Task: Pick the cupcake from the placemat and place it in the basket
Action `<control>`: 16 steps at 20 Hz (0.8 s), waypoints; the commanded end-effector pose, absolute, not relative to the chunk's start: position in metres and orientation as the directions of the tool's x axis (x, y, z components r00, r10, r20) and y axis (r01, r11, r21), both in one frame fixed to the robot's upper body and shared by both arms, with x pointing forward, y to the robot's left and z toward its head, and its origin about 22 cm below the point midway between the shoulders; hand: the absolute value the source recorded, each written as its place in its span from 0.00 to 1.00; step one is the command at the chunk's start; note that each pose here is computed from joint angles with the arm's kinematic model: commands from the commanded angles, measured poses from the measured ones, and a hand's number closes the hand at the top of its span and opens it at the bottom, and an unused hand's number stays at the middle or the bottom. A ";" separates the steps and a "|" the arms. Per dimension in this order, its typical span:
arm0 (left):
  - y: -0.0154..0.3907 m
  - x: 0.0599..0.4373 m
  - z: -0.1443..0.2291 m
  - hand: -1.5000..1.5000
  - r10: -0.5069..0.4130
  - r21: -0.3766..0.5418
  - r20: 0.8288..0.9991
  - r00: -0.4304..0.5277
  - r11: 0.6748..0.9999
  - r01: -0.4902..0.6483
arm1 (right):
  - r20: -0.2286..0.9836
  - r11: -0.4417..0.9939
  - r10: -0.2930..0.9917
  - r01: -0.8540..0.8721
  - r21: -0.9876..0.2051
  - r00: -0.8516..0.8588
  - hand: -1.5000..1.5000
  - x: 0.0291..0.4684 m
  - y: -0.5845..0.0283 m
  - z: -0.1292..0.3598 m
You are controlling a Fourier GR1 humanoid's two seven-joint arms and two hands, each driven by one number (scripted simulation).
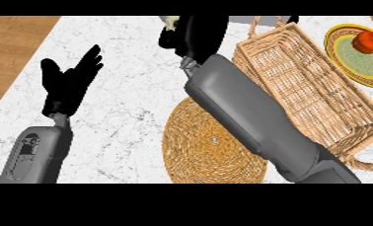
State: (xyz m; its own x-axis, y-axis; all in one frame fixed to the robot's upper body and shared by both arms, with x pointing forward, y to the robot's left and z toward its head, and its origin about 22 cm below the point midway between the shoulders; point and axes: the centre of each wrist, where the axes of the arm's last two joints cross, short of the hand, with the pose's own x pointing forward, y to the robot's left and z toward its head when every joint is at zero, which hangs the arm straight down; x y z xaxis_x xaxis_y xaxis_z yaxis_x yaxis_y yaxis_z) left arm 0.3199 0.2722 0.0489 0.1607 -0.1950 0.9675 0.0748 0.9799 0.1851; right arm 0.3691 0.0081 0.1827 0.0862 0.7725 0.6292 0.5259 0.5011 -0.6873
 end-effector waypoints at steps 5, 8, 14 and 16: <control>0.272 0.320 0.046 0.50 -0.188 0.182 0.969 0.158 0.982 0.055 | 0.709 0.412 0.655 0.664 -0.624 0.260 1.00 0.385 0.033 0.255; 0.284 0.316 0.043 0.50 -0.185 0.179 0.968 0.172 0.983 0.050 | 0.707 0.380 0.650 0.687 -0.620 0.278 1.00 0.393 0.032 0.265; 0.286 0.319 0.048 0.50 -0.184 0.182 0.970 0.159 0.983 0.032 | 0.683 0.277 0.645 0.728 -0.627 0.343 1.00 0.413 0.025 0.273; 0.289 0.314 0.042 0.50 -0.187 0.190 0.968 0.170 0.982 -0.003 | 0.636 0.206 0.653 0.712 -0.671 0.411 1.00 0.419 0.023 0.280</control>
State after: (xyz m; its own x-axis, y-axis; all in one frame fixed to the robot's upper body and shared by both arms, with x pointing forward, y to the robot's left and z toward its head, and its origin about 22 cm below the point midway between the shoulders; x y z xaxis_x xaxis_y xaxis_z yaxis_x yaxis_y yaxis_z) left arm 0.3173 0.2841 0.0427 0.1689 -0.1848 0.9682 0.0241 0.9827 0.1834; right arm 0.4135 0.0198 0.2688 0.2269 0.7868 0.5740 0.7032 0.2754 -0.6555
